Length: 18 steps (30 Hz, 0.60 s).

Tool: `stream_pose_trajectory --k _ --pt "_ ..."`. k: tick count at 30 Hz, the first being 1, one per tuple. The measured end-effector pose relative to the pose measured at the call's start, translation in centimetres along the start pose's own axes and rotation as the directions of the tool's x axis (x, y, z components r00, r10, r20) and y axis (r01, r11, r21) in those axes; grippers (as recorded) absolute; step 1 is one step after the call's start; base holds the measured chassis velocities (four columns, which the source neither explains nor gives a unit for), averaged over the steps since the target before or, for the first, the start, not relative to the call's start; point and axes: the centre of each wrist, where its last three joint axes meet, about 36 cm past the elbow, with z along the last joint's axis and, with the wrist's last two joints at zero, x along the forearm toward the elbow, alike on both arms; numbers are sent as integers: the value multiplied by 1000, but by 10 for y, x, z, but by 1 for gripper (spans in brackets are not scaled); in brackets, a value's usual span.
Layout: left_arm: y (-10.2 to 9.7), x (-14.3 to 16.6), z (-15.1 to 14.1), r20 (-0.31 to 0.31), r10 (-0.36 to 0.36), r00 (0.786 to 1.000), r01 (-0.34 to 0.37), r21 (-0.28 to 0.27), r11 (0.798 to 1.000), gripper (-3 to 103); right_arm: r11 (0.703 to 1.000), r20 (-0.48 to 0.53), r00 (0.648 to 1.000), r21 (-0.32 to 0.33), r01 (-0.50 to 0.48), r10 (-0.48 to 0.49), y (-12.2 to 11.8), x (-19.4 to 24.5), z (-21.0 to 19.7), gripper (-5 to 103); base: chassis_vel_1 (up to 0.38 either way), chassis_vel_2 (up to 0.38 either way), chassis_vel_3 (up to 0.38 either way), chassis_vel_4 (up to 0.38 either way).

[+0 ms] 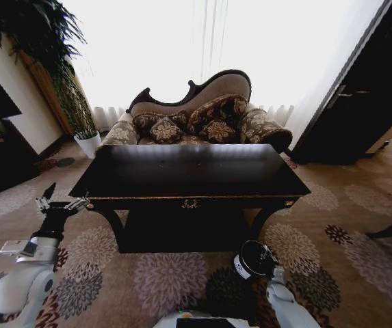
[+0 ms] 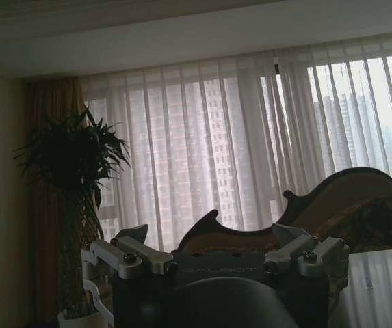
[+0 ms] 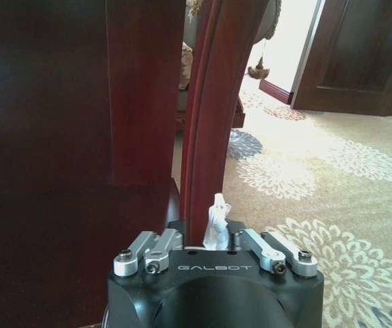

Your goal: Move to the front of the table and place the trash on the table into the trash bin.

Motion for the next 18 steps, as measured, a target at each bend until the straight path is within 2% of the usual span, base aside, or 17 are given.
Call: stream_pose_trajectory --k 5,7,9,10,14,18 --pt "0 0 0 0 0 1000 0 0 1000 100 1000 6 1000 -4 6 -6 3 -1 -2 57 0 0 0 0" --pt "0 0 0 0 0 1000 0 0 1000 100 1000 7 1000 -4 6 -6 3 -2 -2 57 0 0 0 0" --pt "0 0 0 0 0 1000 0 0 1000 100 1000 11 1000 -5 8 -8 4 -2 -3 68 0 0 0 0" --pt "0 0 0 0 0 1000 0 0 1000 100 1000 11 1000 -5 8 -8 4 -2 -3 68 0 0 0 0" --pt "0 0 0 0 0 1000 0 0 1000 100 1000 14 1000 -10 17 -17 9 2 -3 90 0 0 0 0" --pt "0 0 0 0 0 1000 0 0 1000 100 999 19 999 -16 28 -28 13 9 -2 98 0 0 0 0"
